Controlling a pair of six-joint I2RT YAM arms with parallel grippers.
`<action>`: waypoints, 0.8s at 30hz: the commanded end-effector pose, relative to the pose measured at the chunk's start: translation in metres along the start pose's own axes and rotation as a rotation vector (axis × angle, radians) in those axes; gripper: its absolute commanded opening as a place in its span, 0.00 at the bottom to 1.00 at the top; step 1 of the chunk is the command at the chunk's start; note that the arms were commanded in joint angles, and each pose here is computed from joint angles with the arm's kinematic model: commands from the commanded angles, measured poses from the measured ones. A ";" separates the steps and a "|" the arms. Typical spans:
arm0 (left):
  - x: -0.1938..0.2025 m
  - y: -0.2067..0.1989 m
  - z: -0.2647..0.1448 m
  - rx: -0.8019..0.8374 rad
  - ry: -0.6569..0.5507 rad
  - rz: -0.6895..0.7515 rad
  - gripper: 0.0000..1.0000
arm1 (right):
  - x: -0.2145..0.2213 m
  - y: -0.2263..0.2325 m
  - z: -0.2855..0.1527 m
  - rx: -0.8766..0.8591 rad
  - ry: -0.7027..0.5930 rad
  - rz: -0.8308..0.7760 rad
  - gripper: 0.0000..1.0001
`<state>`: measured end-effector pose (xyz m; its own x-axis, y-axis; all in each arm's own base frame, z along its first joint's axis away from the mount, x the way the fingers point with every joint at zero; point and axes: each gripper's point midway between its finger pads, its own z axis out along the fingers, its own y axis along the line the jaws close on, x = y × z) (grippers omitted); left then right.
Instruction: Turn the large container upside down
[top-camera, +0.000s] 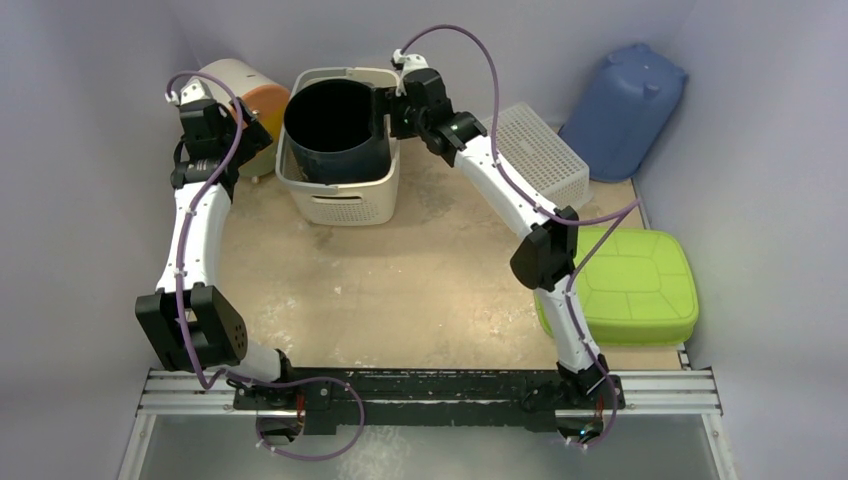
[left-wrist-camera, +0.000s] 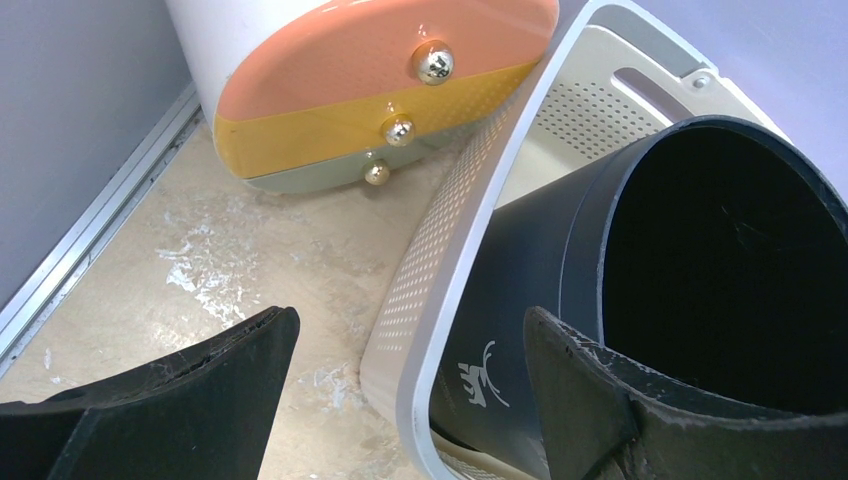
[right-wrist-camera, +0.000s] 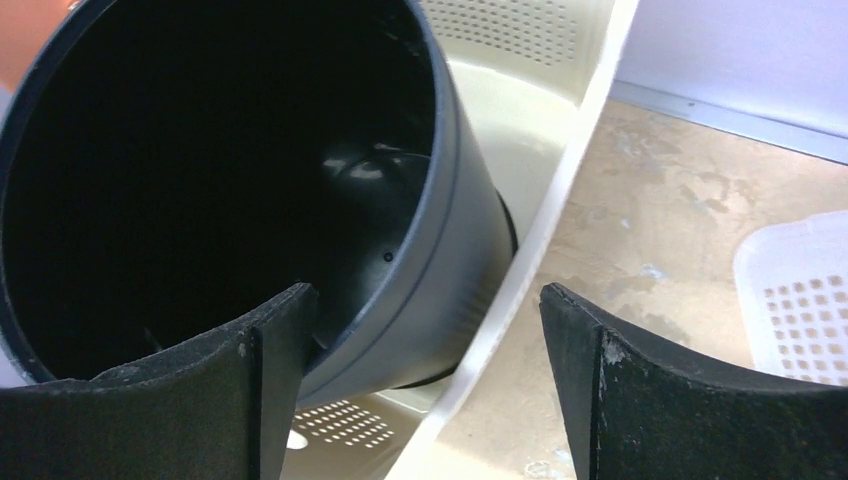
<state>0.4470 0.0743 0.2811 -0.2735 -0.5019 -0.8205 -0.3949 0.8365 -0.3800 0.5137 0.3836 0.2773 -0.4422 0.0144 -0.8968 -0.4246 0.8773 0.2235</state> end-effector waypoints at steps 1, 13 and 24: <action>-0.019 -0.005 -0.007 0.028 -0.065 -0.010 0.84 | 0.004 0.022 0.002 -0.089 0.023 0.024 0.82; -0.016 -0.002 -0.009 0.020 -0.062 -0.004 0.84 | 0.027 0.015 0.017 -0.075 0.074 0.079 0.26; -0.025 0.006 -0.015 -0.027 -0.095 0.014 0.84 | 0.009 0.005 0.009 -0.041 0.003 0.085 0.00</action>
<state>0.4448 0.0769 0.2746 -0.2787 -0.5013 -0.8191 -0.4125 0.8327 -0.3693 0.5382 0.3817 0.2799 -0.4306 0.1507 -0.8899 -0.3648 0.8728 0.3243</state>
